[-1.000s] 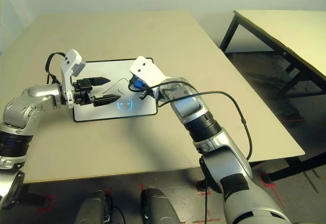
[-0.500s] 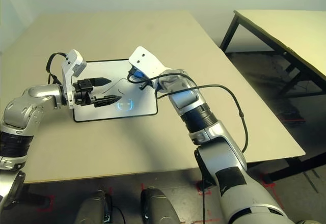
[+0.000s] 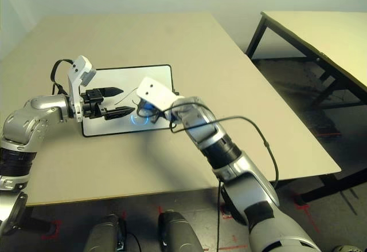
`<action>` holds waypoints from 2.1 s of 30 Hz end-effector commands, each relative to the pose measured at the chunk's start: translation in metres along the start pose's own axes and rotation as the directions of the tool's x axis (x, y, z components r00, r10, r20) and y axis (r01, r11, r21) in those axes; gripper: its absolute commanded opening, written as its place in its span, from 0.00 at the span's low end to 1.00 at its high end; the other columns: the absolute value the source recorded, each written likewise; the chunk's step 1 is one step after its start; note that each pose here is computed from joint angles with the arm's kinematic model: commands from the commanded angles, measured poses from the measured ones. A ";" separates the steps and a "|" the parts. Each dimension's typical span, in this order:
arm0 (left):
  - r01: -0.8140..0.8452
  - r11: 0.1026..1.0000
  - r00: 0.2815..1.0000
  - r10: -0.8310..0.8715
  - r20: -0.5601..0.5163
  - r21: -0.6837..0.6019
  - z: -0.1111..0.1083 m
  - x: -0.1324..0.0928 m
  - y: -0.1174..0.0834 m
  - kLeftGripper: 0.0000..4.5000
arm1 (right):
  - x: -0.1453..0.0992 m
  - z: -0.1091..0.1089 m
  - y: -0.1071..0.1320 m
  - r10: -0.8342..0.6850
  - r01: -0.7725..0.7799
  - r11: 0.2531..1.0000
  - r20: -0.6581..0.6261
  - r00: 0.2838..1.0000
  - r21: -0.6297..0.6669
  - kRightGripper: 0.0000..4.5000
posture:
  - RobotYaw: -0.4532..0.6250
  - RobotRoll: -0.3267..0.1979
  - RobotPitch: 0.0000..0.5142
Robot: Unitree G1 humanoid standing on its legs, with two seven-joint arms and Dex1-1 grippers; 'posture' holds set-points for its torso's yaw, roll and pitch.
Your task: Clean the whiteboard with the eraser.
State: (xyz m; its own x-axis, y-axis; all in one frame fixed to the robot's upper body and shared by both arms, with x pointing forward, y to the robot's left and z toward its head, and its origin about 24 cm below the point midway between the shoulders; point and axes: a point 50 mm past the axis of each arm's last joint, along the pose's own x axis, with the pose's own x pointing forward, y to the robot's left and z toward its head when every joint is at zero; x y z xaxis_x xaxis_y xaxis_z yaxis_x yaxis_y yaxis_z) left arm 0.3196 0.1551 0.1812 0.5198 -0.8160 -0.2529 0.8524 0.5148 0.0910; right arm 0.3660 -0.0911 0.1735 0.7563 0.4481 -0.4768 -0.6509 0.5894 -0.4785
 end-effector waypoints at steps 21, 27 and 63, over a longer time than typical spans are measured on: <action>-0.020 1.000 1.000 0.020 -0.017 0.007 -0.001 -0.004 0.004 1.00 | 0.003 -0.005 0.006 0.012 -0.012 0.999 -0.019 1.000 -0.038 0.14 | 0.40 0.62 0.12; -0.022 1.000 1.000 0.022 -0.017 0.006 -0.002 -0.005 0.004 1.00 | 0.008 -0.003 -0.016 -0.057 0.056 0.998 -0.022 0.998 -0.043 0.13 | 0.41 0.62 0.13; -0.095 0.995 0.994 0.096 -0.055 0.013 -0.010 -0.021 0.025 1.00 | 0.002 -0.019 0.049 0.168 -0.175 0.977 -0.059 0.984 -0.123 0.13 | 0.42 0.62 0.14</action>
State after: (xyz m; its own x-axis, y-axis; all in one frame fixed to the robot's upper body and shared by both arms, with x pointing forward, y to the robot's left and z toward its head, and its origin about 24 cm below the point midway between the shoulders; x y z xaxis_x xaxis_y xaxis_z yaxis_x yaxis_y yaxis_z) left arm 0.3289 0.1829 0.1750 0.5826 -0.7560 -0.2985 0.8077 0.5796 0.1083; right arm 0.3277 -0.0664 0.1381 0.6114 0.5497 -0.5692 -0.7908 0.3981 -0.4649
